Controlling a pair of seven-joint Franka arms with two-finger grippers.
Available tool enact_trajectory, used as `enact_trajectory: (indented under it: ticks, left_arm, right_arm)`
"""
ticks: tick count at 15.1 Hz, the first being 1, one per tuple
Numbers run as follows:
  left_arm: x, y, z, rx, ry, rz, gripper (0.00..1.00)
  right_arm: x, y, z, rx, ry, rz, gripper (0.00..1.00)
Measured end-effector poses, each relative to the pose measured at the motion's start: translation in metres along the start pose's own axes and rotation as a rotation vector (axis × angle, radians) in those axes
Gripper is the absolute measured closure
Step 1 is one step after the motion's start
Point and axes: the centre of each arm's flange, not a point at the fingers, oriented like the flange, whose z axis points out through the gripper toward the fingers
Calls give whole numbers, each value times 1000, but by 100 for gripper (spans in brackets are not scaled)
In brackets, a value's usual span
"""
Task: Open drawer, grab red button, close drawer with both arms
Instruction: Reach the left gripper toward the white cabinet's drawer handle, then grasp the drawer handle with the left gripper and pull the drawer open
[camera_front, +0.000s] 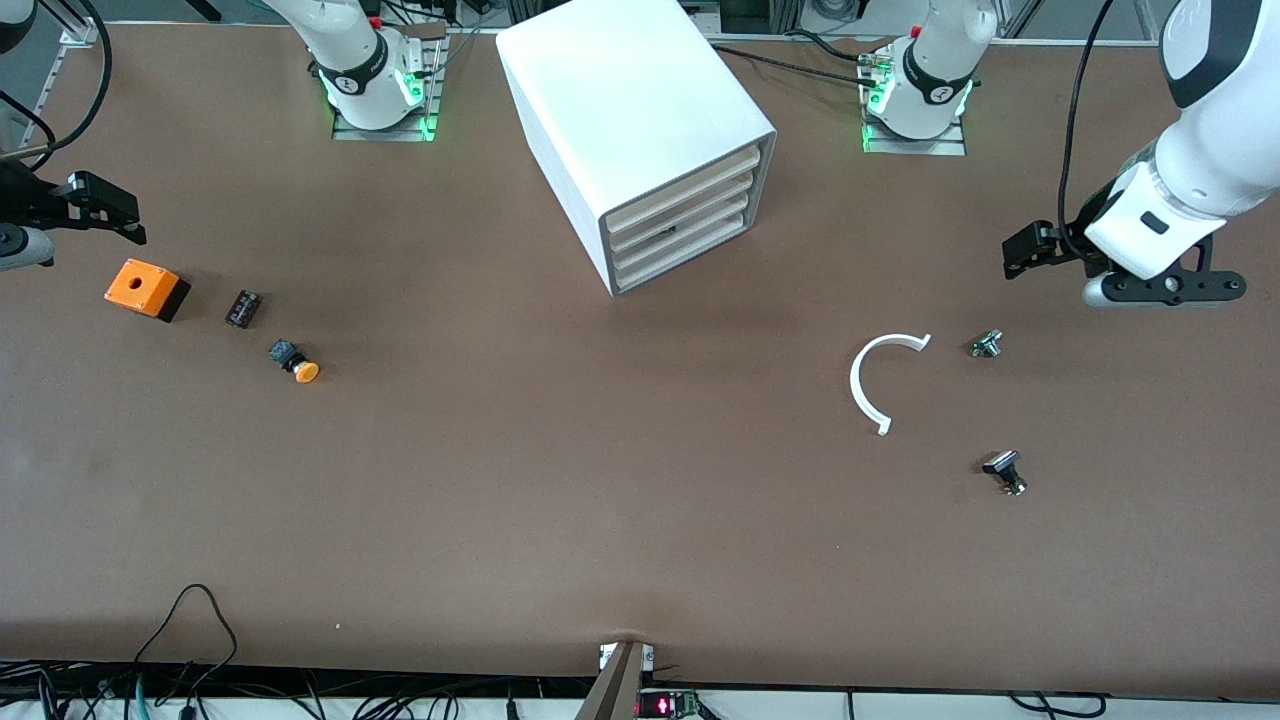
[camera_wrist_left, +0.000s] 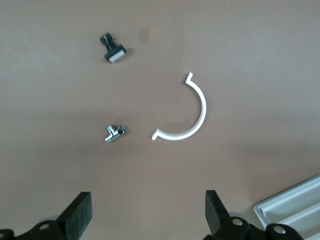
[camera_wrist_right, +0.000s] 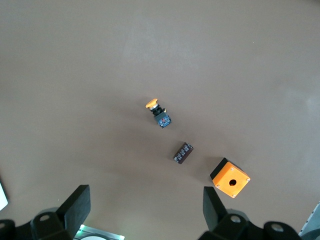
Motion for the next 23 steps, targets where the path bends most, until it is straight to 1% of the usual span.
enact_trajectory:
  ticks: [2,3,5,8,10,13,14,16,17,18,20,23]
  left_arm:
    - [5,6,15,-4,-35,16,0]
    - [9,10,25,-19,-60,18,0]
    - [19,18,53,-61,-119,27,0]
    - [28,52,105,-138,-232,102,0]
    - [28,81,148,-237,-336,121,0]
    - [27,114,210,-423,-486,100,0]
    - [26,124,226,-485,-525,97,0]
    - [18,143,255,-636,-592,102,0]
    - [11,151,269,-709,-619,111,0]
    - [3,156,283,-765,-641,123,0]
    - [-10,163,303,-835,-669,145,0]
    - [-28,175,319,-946,-686,180,0]
  right_arm:
    - [6,1,12,6,-20,-2,0]
    - [10,0,19,9,-32,-5,0]
    - [23,-5,38,15,-61,-20,0]
    - [39,-21,56,18,-87,-53,0]
    - [40,-25,57,18,-89,-59,0]
    - [38,-17,56,18,-87,-51,0]
    - [38,-17,56,17,-86,-57,0]
    - [40,-18,55,14,-75,-75,0]
    - [41,-20,55,13,-70,-82,0]
    - [43,-24,54,16,-65,-90,0]
    - [47,-32,53,33,-42,-100,0]
    - [51,-39,51,77,-9,-102,0]
